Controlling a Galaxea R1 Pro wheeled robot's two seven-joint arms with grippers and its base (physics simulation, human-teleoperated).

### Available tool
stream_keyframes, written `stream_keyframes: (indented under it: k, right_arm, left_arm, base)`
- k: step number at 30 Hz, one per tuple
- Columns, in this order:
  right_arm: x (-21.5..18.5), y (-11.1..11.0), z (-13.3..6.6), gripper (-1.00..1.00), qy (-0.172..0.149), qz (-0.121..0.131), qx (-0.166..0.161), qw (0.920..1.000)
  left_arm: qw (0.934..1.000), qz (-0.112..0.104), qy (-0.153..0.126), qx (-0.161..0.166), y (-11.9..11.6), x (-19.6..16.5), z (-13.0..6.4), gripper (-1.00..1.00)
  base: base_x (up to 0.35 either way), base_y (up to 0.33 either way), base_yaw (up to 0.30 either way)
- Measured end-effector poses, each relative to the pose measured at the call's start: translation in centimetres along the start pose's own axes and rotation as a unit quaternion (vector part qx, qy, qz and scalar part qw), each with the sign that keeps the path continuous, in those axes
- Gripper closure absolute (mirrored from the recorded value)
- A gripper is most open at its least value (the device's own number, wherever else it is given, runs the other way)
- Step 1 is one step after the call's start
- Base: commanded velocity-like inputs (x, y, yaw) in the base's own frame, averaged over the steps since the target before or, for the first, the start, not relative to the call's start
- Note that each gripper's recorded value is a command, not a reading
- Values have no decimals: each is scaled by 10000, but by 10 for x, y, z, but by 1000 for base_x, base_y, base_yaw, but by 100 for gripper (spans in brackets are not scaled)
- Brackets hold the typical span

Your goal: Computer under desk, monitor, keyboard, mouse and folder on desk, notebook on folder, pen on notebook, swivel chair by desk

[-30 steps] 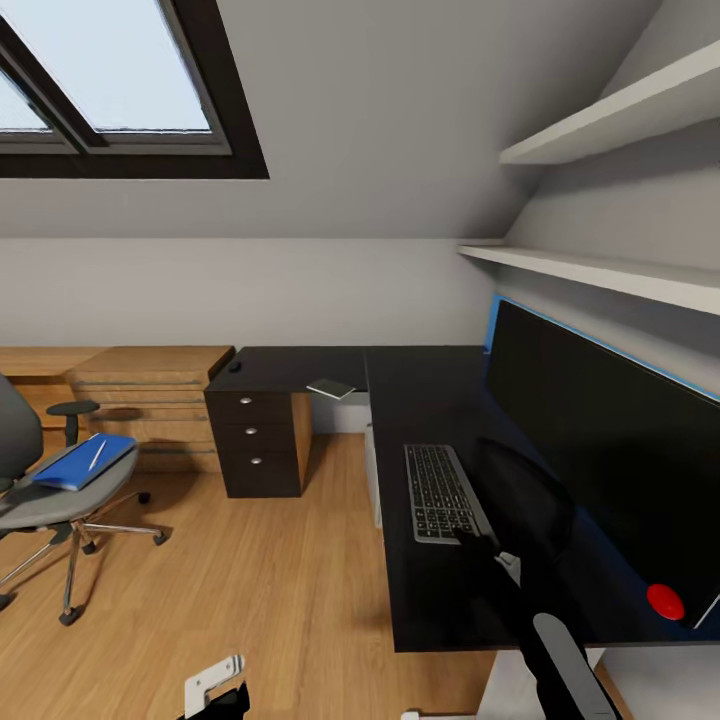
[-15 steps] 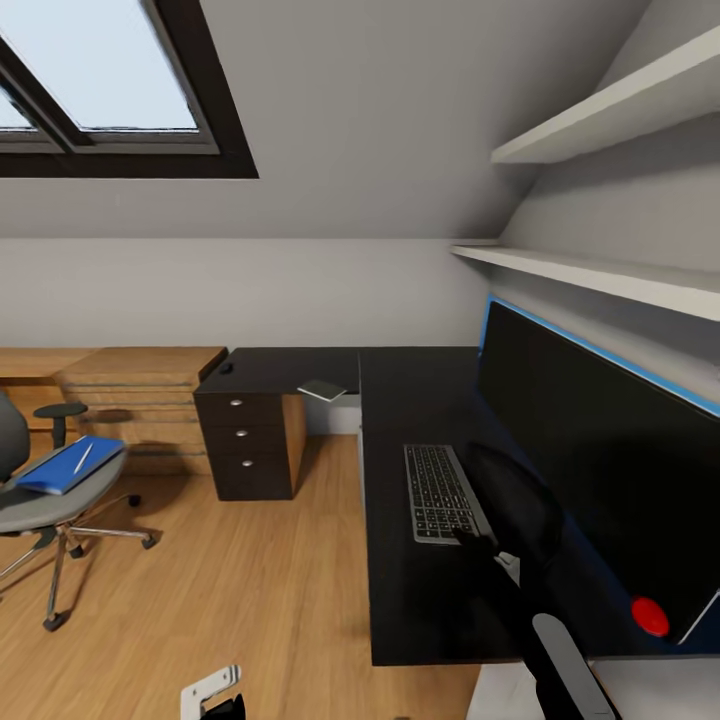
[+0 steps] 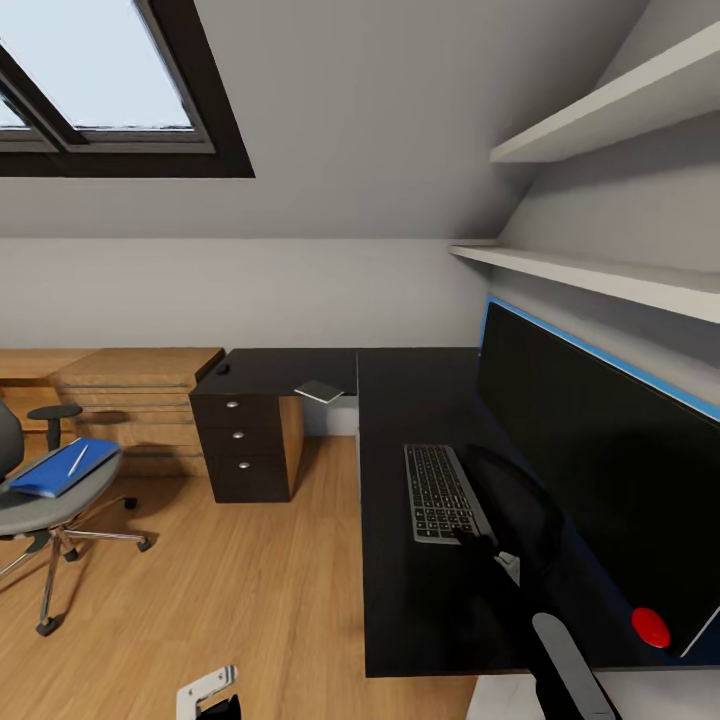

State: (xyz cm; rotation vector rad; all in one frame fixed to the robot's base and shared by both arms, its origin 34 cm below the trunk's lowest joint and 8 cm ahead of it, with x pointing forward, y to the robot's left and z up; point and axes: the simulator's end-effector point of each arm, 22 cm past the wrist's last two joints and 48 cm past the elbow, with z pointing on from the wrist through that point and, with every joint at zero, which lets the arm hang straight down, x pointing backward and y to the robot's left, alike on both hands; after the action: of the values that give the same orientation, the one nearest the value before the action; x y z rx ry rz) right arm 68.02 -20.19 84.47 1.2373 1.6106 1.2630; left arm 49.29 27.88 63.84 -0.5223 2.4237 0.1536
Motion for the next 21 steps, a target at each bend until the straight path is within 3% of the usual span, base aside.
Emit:
stream_keyframes:
  k: [17, 21]
  right_arm:
    - [0, 0, 0, 100, 0, -5, 4, 10000]
    - [0, -2, 1, 100, -4, -15, -24, 10000]
  left_arm:
    - [10000, -26, -36, -34, 4, -4, 0, -100]
    - [9989, -379, -212, -149, 18, -24, 4, -100]
  base:
    - [0, 0, 0]
    - [0, 0, 0]
